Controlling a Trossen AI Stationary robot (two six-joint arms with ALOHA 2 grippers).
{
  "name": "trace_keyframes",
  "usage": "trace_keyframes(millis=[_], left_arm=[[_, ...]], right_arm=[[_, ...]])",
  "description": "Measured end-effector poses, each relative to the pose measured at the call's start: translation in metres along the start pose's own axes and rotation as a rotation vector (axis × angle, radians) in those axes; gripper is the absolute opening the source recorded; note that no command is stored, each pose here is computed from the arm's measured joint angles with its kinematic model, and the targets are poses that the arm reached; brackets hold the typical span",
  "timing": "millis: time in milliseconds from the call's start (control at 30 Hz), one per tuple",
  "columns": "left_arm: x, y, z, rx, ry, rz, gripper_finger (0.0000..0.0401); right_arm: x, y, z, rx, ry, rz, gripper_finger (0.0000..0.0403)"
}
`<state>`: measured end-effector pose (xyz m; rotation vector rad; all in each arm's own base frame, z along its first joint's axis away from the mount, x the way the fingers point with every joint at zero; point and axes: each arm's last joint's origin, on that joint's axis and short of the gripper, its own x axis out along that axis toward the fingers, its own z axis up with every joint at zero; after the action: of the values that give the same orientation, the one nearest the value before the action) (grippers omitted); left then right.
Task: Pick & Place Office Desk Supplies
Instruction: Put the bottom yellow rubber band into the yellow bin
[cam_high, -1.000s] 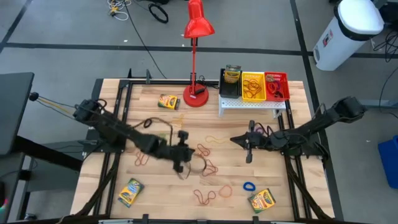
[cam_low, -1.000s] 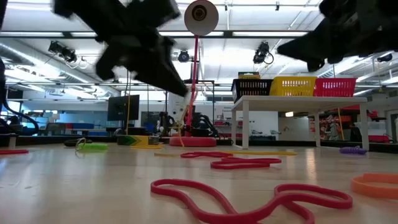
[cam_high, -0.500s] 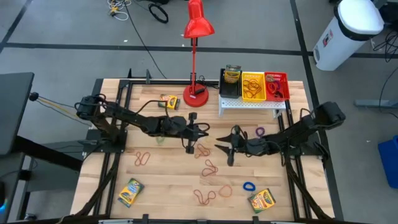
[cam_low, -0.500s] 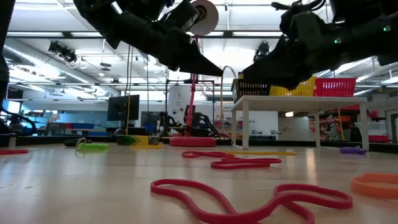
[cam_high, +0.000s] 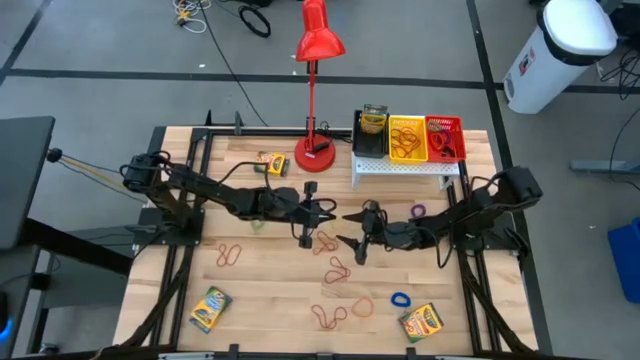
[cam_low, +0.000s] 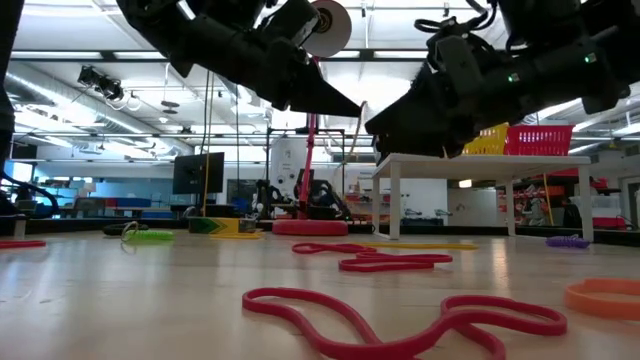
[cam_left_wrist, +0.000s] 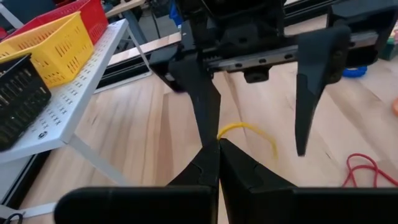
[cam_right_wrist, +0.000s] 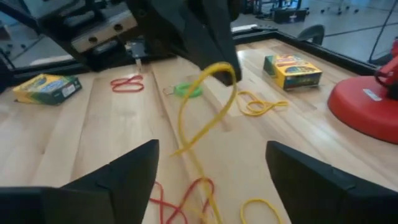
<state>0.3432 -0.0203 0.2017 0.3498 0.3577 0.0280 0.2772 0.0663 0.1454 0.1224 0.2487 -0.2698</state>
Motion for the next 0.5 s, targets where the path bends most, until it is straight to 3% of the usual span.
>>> trace_keyframes(millis=[133,267,500], left_arm=[[0.0,0.0,0.0,-0.002,0.0,0.0,0.0007],[0.0,0.0,0.0,-0.004,-0.001,0.0,0.0007],[0.0,0.0,0.0,-0.012,-0.005,-0.003,0.0007]], right_arm=[[0.005,0.003,-0.001,-0.018,0.006,0.009,0.0328],[0.013,-0.003,0.0,-0.004,-0.02,-0.057,0.0333],[0.028,-0.022,-0.002,0.023,-0.02,-0.08,0.0302]])
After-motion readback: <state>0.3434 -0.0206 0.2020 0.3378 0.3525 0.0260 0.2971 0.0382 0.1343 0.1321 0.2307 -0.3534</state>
